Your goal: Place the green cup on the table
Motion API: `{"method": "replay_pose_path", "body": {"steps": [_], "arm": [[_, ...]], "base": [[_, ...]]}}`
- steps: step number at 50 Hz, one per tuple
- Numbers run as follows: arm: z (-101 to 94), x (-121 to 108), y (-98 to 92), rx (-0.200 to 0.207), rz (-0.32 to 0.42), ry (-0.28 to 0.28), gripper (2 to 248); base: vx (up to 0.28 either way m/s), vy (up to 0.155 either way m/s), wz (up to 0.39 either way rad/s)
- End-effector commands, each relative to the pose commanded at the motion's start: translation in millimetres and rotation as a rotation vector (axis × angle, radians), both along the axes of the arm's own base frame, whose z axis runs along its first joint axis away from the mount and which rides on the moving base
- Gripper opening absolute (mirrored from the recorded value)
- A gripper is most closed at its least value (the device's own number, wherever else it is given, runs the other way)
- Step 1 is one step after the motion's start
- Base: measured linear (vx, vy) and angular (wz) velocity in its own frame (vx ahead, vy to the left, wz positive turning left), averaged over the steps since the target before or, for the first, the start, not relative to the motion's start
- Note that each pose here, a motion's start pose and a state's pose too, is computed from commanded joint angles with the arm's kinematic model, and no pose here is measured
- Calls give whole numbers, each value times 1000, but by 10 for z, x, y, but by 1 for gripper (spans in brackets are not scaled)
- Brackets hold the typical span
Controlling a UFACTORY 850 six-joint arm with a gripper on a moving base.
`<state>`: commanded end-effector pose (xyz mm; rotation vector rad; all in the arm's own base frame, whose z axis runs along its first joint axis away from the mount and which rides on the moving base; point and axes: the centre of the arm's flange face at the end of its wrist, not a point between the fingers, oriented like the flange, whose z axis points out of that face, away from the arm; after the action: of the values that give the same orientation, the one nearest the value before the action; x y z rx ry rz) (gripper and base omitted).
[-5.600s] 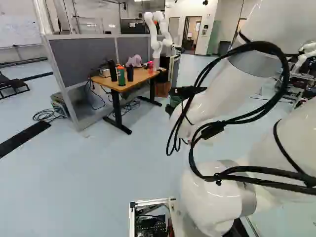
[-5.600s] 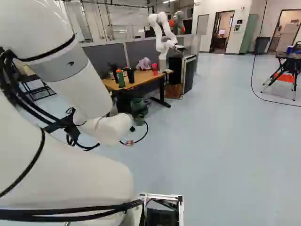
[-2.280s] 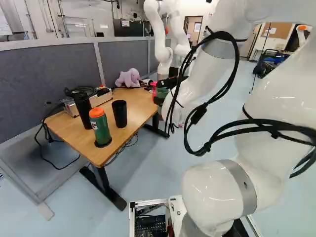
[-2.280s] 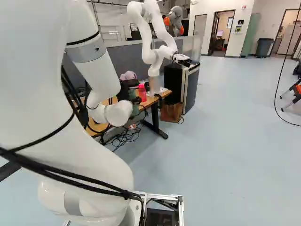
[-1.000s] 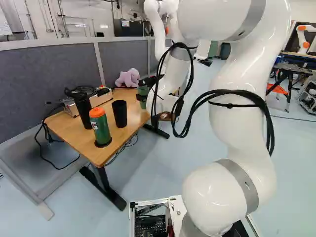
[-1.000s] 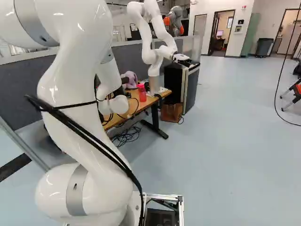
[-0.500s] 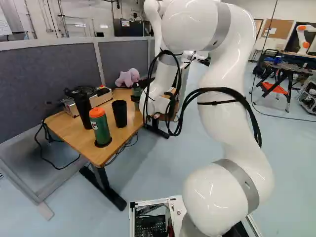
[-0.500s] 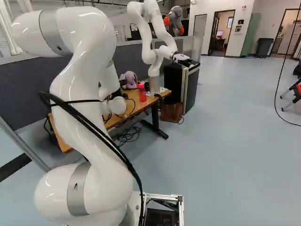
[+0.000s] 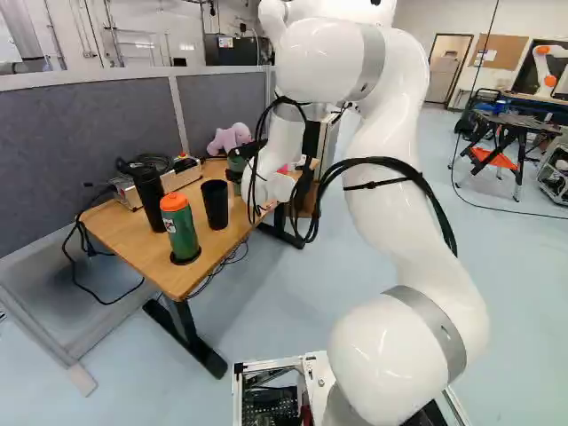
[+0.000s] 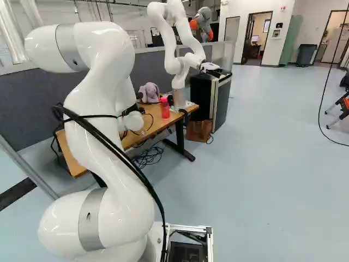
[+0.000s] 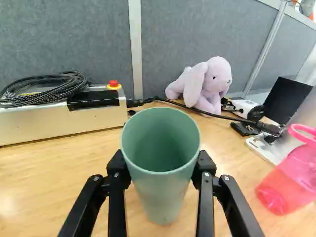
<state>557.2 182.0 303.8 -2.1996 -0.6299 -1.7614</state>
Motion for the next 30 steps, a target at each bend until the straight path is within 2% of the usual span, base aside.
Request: {"method": "replay_pose_path", "body": {"steps": [15,16,20,21,26,27,30], "arm": [[-3,12,13,0,2,-1,130],[-3,12,13,0,2,-1,159],[-3,12,13,0,2,-1,159],[-3,12,13,0,2,-1,193],[-3,12,13,0,2,-1,193],[-3,12,13,0,2,-1,228],[-3,12,13,0,2,-1,228]], "base": [[0,0,0],[0,0,0],[0,0,0],[0,0,0],[0,0,0],[0,0,0],[0,0,0]]}}
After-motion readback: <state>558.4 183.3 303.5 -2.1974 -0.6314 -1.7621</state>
